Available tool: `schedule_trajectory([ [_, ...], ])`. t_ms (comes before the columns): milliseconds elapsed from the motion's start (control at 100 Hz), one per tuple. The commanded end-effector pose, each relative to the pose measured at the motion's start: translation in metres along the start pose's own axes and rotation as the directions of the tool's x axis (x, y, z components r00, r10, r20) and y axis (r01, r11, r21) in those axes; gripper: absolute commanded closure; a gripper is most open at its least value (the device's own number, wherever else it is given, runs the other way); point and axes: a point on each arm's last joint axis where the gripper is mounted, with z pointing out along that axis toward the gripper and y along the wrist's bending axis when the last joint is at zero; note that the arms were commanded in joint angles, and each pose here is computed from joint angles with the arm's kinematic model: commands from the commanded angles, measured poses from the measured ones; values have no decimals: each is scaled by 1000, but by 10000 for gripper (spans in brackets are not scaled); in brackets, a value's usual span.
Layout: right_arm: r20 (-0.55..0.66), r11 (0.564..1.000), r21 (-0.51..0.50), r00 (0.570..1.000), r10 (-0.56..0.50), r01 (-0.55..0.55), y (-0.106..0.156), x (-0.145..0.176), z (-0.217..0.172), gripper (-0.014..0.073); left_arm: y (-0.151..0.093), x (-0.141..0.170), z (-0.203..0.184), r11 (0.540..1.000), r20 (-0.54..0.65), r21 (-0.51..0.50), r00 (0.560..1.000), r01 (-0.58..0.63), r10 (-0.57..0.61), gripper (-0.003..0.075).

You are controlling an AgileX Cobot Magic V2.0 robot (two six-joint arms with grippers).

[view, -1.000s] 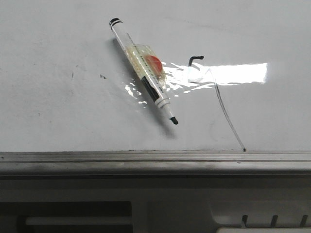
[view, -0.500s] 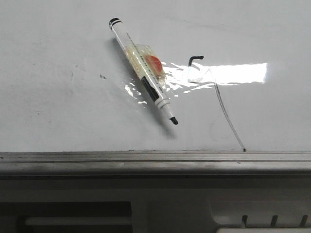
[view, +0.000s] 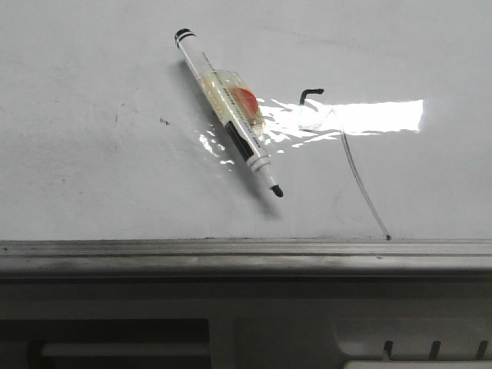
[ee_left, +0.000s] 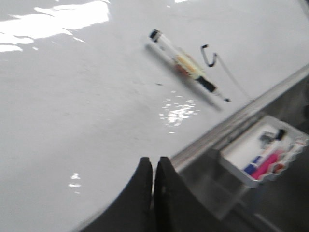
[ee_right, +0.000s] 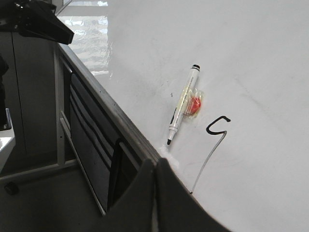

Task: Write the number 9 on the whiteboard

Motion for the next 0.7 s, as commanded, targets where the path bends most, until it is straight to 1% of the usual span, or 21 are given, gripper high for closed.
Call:
schedule_trajectory([
  [0, 80, 999, 34, 997, 0, -3, -4, -13, -2, 644, 7, -12, 2, 989, 139, -106, 983, -102, 116, 741],
  [60, 80, 999, 34, 997, 0, -3, -4, -13, -2, 644, 10, -4, 8, 979, 172, -161, 973, -124, 151, 741],
  [140, 80, 999, 34, 997, 0, -3, -4, -13, -2, 644, 14, 7, 15, 967, 224, -235, 963, -96, 150, 741],
  [230, 80, 999, 34, 997, 0, -3, -4, -13, -2, 644, 19, 25, 20, 953, 243, -301, 964, -27, 104, 741],
  [350, 80, 999, 34, 997, 0, -3, -4, -13, -2, 644, 25, 52, 24, 920, 222, -384, 975, 74, 14, 741],
  [480, 80, 999, 34, 997, 0, -3, -4, -13, -2, 644, 27, 81, 28, 893, 199, -419, 977, 161, -82, 740],
  [620, 80, 999, 34, 997, 0, -3, -4, -13, -2, 644, 25, 93, 28, 891, 96, -419, 984, 175, -149, 741],
  [650, 80, 999, 34, 997, 0, -3, -4, -13, -2, 644, 24, 97, 27, 891, 58, -421, 985, 173, -164, 740],
  [690, 80, 999, 34, 997, 0, -3, -4, -13, -2, 644, 24, 99, 27, 891, 50, -421, 985, 173, -168, 741],
])
